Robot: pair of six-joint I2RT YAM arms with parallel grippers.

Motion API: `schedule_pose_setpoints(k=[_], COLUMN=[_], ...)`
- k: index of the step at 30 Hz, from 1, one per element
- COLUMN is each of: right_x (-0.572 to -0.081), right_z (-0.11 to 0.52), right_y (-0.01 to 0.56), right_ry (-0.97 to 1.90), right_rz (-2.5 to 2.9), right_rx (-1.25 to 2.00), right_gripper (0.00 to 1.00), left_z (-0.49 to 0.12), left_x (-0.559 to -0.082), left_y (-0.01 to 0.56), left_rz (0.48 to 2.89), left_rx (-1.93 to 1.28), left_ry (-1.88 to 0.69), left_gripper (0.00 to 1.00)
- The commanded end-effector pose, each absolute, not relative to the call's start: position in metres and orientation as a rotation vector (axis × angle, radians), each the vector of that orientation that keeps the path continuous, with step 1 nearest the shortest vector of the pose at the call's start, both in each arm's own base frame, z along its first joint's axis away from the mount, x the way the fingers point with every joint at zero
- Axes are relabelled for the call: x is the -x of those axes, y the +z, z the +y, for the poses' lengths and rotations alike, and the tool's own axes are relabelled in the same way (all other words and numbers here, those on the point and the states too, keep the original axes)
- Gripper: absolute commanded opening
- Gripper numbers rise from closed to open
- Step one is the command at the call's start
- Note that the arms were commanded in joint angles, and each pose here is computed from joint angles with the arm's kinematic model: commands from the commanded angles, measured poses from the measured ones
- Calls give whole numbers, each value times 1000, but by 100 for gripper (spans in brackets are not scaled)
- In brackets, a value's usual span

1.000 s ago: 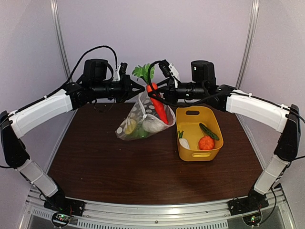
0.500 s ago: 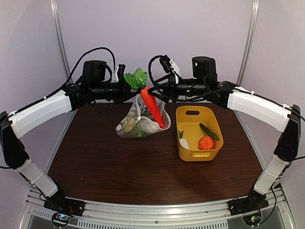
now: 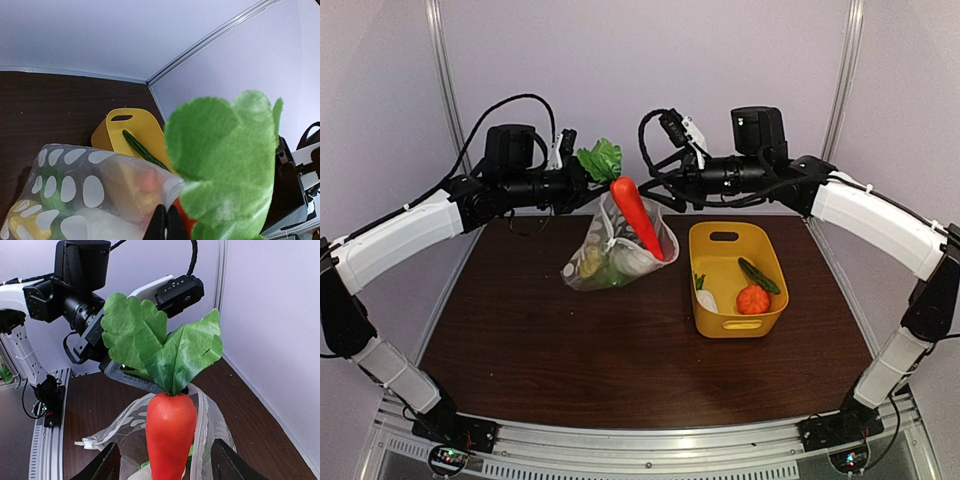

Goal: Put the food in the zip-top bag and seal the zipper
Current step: Place the fake vegetable in the zipper food storage bag, then adjust the zipper food storage bag at the center of the board.

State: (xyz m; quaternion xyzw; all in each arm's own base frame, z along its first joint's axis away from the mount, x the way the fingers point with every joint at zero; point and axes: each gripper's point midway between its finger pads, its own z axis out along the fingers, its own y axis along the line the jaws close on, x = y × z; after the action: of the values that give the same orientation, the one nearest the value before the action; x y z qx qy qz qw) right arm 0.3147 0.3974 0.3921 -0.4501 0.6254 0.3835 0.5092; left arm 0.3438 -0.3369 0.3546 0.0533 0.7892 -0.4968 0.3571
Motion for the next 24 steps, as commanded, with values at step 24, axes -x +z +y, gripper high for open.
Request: schedule_pose_setpoints(k=[24], right_x=[-228], right_z=[355], right_y=[233], right_ry=[204], right_rz=[1397], right_rx=[2089], right_gripper=[68], left_z=[-351], left_x=[-351], left_y=[272], left_rz=[2265], left_rx=[-426], left_ry=[-1098], left_gripper=[0])
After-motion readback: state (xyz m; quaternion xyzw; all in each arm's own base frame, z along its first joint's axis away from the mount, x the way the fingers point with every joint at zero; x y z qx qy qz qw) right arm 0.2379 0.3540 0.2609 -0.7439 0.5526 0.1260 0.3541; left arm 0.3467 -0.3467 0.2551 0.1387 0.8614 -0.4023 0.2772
